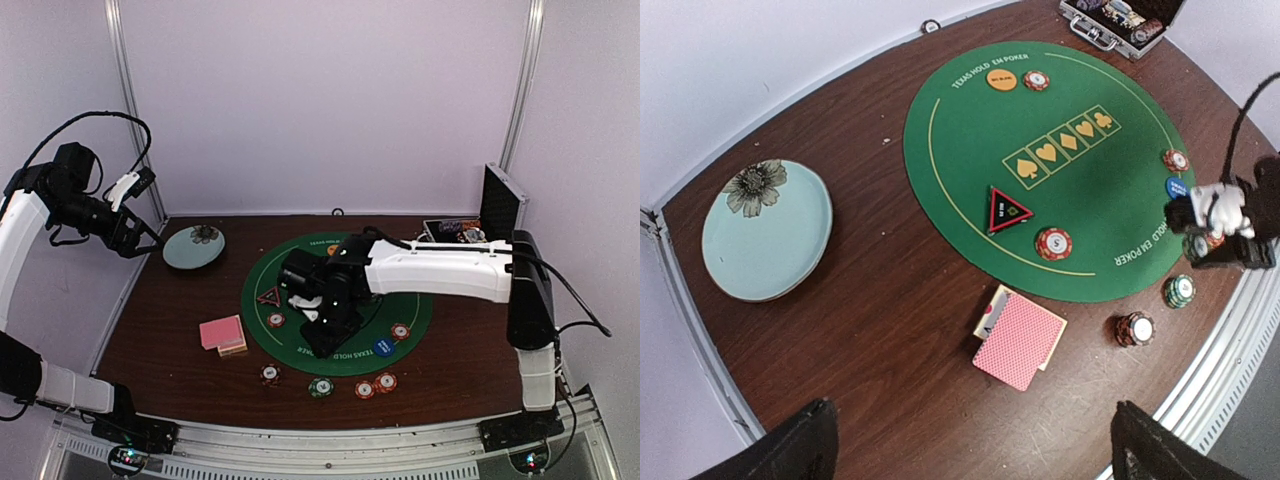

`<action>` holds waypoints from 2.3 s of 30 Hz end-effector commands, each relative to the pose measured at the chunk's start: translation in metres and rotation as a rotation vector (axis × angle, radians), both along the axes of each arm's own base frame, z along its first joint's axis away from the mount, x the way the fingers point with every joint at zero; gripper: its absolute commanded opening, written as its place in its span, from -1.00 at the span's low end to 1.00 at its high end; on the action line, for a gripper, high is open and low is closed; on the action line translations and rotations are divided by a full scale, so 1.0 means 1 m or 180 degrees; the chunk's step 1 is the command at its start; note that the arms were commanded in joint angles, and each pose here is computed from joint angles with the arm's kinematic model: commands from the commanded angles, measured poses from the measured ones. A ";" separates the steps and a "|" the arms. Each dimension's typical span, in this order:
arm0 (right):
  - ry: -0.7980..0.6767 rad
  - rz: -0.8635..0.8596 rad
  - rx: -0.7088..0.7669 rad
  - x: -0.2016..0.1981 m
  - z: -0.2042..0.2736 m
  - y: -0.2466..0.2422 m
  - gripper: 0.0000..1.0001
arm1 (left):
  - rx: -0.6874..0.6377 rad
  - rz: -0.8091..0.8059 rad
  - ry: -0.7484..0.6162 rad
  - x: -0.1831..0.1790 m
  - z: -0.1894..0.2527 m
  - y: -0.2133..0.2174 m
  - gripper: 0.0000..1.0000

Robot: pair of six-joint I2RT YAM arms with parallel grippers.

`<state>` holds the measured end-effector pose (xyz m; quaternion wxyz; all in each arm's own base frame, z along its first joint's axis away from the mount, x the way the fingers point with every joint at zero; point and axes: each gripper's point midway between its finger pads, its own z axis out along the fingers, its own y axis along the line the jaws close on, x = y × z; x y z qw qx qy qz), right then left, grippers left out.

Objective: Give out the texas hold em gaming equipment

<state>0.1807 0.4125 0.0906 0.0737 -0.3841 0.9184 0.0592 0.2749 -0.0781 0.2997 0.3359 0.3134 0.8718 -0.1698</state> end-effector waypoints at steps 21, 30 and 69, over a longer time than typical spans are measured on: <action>-0.0833 -0.1682 0.0007 0.323 -0.004 -0.143 -0.16 | -0.0009 0.0005 -0.0097 0.001 0.004 0.000 0.95; -0.0760 -0.1910 0.0129 0.345 -0.026 -0.157 -0.14 | 0.0007 -0.0032 -0.0121 0.003 0.006 0.000 0.95; -0.0746 -0.1836 0.0511 0.331 0.019 -0.135 0.49 | 0.0087 -0.0042 -0.0130 0.001 0.004 0.003 0.95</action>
